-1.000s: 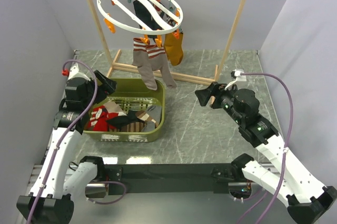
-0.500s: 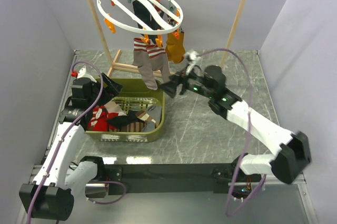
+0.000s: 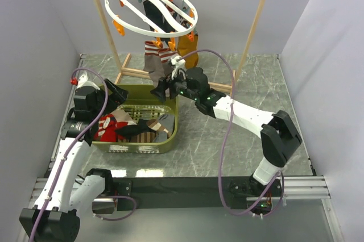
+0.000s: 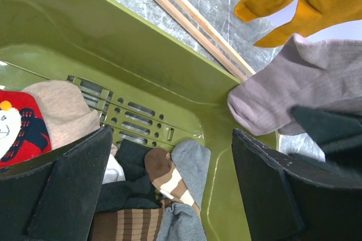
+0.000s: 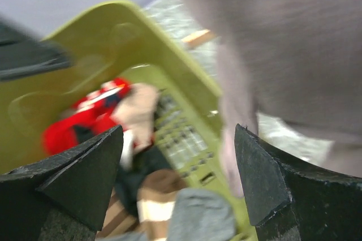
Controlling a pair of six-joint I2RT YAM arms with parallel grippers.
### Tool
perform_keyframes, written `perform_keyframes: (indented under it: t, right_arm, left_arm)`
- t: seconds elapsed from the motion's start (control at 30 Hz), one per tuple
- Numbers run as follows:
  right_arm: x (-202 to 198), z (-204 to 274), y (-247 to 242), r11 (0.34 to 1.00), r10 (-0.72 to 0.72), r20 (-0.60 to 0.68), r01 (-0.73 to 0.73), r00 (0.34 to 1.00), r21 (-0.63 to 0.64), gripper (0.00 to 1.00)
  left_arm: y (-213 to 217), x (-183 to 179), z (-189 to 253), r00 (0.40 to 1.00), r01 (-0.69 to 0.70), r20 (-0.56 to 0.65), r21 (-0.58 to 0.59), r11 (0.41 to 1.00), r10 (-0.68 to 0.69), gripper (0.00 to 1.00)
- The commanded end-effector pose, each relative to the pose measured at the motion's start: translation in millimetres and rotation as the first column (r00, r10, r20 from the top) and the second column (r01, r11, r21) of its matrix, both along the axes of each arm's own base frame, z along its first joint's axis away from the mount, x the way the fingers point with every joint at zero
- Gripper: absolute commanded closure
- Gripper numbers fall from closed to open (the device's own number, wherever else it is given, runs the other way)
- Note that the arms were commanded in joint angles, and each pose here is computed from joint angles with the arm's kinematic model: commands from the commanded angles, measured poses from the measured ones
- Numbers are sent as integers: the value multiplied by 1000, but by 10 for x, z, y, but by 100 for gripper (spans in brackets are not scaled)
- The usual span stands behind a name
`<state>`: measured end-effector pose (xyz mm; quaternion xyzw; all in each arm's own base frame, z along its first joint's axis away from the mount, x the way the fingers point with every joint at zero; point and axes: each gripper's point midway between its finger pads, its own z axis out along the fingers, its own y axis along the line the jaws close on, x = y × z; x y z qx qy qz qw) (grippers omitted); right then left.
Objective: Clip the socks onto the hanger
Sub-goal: Adjust the sock on the hanger.
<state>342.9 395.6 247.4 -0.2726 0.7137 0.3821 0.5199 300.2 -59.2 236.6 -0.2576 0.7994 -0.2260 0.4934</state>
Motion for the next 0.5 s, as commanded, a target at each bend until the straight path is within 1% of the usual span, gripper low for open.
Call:
perform_keyframes:
  t: [0.0, 0.03, 0.07, 0.1, 0.27, 0.4, 0.47]
  right_arm:
    - [458, 372, -83, 983, -185, 129, 183, 974, 26, 14]
    - [529, 367, -91, 977, -211, 127, 210, 969, 20, 14]
    - [615, 261, -100, 971, -238, 113, 240, 965, -6, 14]
    - [706, 345, -124, 959, -281, 122, 282, 952, 9, 14]
    - [956, 436, -245, 925, -380, 126, 375, 916, 63, 11]
    - [1138, 485, -326, 912, -404, 81, 395, 911, 109, 11]
    - [1127, 476, -320, 925, -371, 71, 363, 926, 110, 11]
  left_arm:
    - [40, 21, 68, 999, -18, 35, 6, 1000, 17, 8]
    - [38, 18, 47, 999, -16, 30, 6, 1000, 16, 8]
    - [32, 22, 52, 999, -13, 30, 6, 1000, 13, 8]
    - [32, 26, 35, 1000, -11, 23, 7, 1000, 11, 8]
    - [56, 31, 52, 999, -18, 27, 21, 1000, 17, 8]
    - [63, 42, 56, 999, -17, 33, 28, 999, 16, 8]
    - [58, 56, 59, 999, -14, 31, 26, 1000, 13, 8]
